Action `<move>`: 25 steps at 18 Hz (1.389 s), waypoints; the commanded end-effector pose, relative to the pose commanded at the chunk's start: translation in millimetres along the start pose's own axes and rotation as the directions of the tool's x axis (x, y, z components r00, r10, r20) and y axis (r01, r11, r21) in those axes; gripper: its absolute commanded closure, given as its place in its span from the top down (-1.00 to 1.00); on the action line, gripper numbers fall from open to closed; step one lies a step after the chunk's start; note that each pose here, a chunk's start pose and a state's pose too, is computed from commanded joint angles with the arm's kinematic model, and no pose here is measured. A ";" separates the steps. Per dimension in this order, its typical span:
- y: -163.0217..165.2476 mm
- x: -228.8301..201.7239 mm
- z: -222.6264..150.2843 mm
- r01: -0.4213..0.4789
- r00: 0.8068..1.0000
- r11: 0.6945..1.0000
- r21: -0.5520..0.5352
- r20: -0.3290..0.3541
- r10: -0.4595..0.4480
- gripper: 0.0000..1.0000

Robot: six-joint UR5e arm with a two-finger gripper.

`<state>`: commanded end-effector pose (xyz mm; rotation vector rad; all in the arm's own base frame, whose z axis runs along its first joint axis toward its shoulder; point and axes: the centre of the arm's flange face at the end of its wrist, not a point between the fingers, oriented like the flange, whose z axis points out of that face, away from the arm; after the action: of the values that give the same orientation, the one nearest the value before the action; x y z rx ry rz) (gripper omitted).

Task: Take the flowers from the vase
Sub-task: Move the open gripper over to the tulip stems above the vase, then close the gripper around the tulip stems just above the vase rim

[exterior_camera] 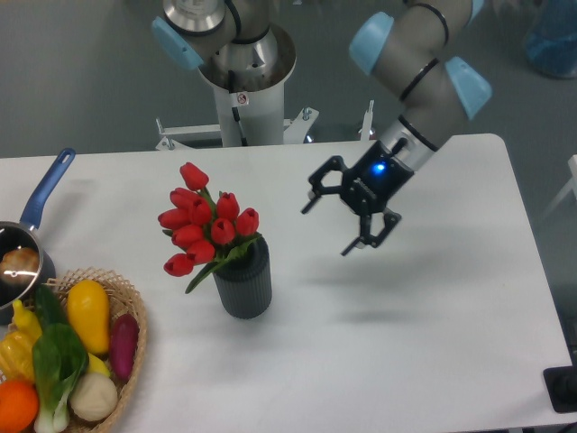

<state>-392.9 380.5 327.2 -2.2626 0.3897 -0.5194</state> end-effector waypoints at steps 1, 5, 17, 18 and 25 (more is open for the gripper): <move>-1.7 1.6 1.8 -0.002 1.000 1.000 -0.001 -0.006 0.002 1.00; -17.0 6.4 20.9 -0.027 0.999 0.999 0.040 -0.032 0.028 1.00; -36.3 3.0 60.8 -0.135 0.989 0.978 0.156 -0.041 0.143 1.00; -36.1 2.9 63.1 -0.151 0.986 0.976 0.156 -0.042 0.159 1.00; -25.4 -5.5 75.9 -0.208 0.974 0.963 0.170 -0.052 0.220 -1.00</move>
<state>-358.5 446.6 297.5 -2.0190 0.5985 -0.5004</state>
